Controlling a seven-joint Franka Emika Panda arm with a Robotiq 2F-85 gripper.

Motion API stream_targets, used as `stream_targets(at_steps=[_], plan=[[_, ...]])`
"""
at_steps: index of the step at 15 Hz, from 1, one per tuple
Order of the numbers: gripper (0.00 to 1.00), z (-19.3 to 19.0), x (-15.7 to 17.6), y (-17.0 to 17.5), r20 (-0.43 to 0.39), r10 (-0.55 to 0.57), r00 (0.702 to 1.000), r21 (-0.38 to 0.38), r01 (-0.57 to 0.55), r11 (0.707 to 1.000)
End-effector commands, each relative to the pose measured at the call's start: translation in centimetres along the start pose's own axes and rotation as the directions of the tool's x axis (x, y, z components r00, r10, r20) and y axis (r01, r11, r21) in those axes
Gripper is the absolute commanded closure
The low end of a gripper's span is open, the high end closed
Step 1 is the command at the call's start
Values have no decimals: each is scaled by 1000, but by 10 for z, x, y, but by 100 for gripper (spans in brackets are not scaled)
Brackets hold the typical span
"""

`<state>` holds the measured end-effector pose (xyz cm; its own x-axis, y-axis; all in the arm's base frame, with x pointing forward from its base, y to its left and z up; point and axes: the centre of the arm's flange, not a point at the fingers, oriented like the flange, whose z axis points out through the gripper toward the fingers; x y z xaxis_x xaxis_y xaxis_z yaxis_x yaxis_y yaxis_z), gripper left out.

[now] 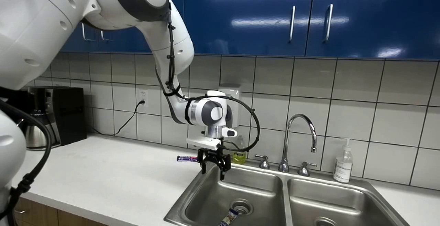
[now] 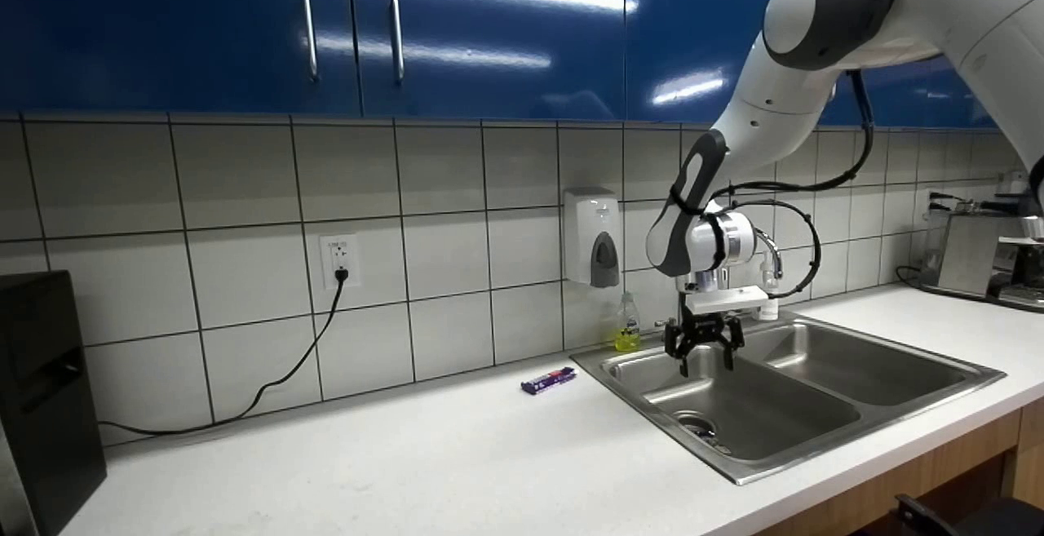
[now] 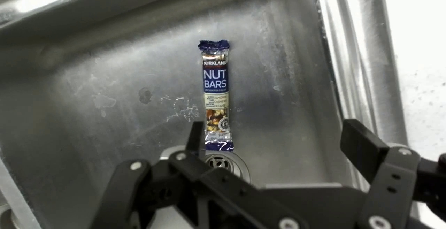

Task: Put the chocolate bar inside the sink

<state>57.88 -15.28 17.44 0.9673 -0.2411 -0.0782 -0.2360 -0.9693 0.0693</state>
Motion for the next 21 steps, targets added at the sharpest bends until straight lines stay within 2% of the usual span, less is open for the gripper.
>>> stream_targets(at_steps=[1,7,16,21], plan=[[0,-22,-42,-24,-10,-73,997,19,73,997],[0,-22,-79,-68,37,-220,975,31,219,975],[0,-22,-138,-114,91,-427,900,37,425,904],[0,-28,-165,-129,85,-491,867,33,491,871]])
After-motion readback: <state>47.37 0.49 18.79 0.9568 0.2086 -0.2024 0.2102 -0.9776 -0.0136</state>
